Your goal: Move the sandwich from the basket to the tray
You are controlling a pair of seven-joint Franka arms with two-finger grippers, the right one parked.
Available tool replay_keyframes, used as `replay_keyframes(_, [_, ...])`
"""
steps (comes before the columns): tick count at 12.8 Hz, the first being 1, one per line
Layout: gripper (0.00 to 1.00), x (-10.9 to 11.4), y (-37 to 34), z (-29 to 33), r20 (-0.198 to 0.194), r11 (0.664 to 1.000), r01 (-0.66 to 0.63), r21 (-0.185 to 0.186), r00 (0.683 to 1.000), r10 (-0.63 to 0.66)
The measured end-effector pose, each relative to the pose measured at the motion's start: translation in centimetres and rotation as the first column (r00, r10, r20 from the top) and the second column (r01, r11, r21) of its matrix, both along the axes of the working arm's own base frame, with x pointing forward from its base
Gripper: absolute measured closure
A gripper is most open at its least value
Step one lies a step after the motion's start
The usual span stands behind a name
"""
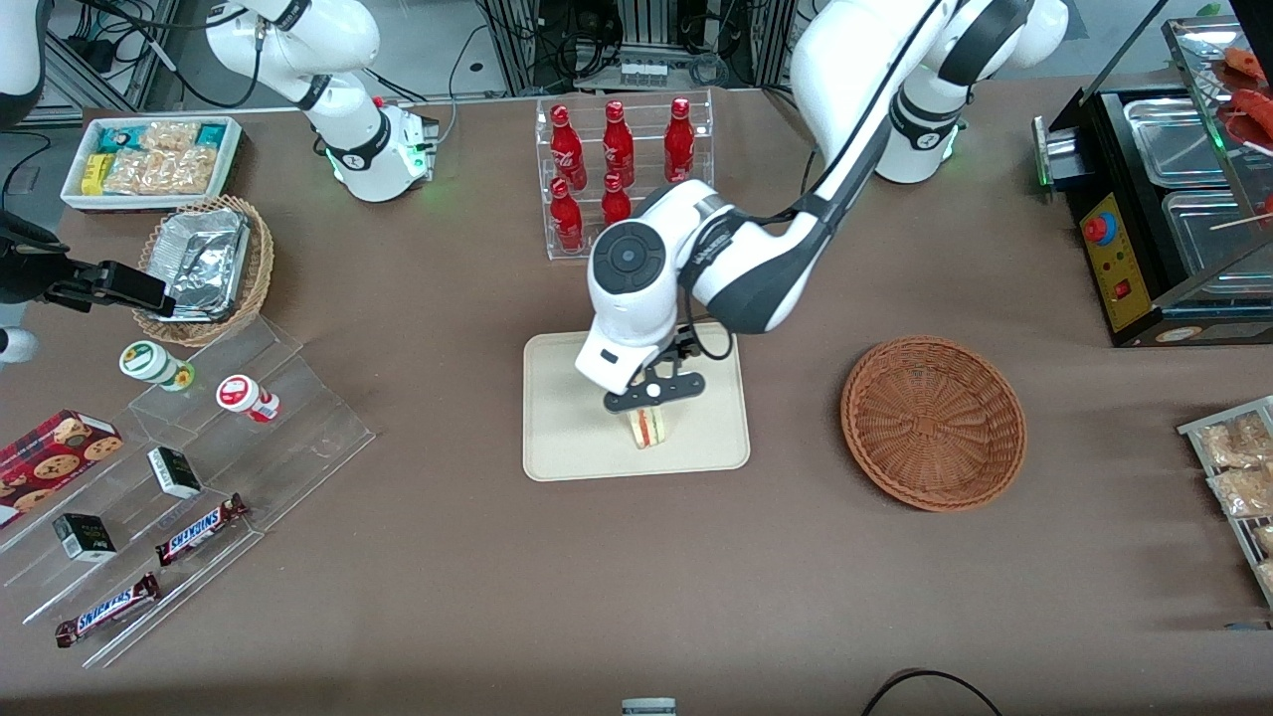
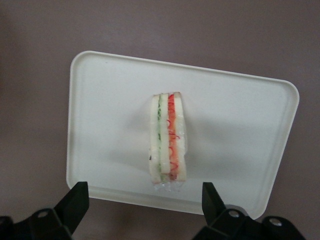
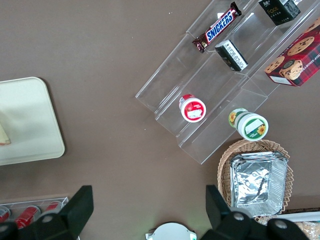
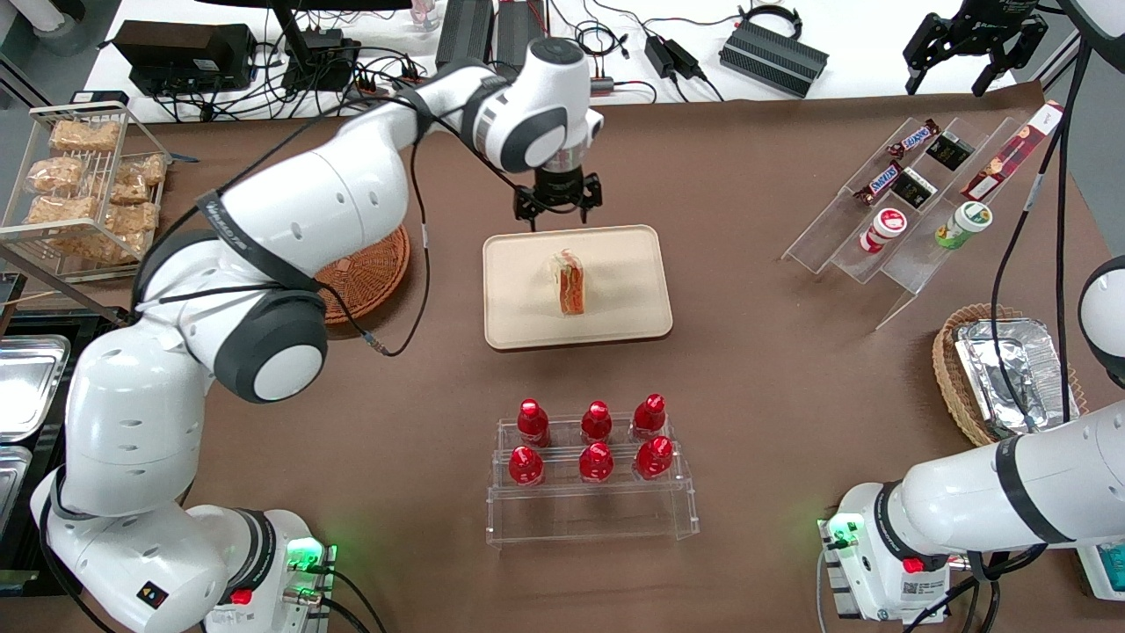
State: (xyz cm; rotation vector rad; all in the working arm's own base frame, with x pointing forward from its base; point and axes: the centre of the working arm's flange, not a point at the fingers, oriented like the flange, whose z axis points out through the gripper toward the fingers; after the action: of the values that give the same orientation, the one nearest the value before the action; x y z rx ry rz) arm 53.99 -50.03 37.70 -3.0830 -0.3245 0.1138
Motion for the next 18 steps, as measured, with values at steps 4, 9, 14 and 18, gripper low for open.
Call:
replay_keyframes(4, [0.00,4.6,10.4,4.1,-0.015,0.999,0.045,0.005,0.999,-0.045])
replay_keyframes(9, [0.00,4.9,21.5,7.3,-0.056,0.992,0.126,-0.024,0.990,-0.127])
replay_keyframes(14, [0.00,3.6,31.8,11.3,-0.101,0.980,0.195,-0.039,0.975,-0.198])
replay_keyframes(18, [0.00,1.9,37.8,15.7,-0.125,0.976,0.213,-0.048,0.968,-0.218])
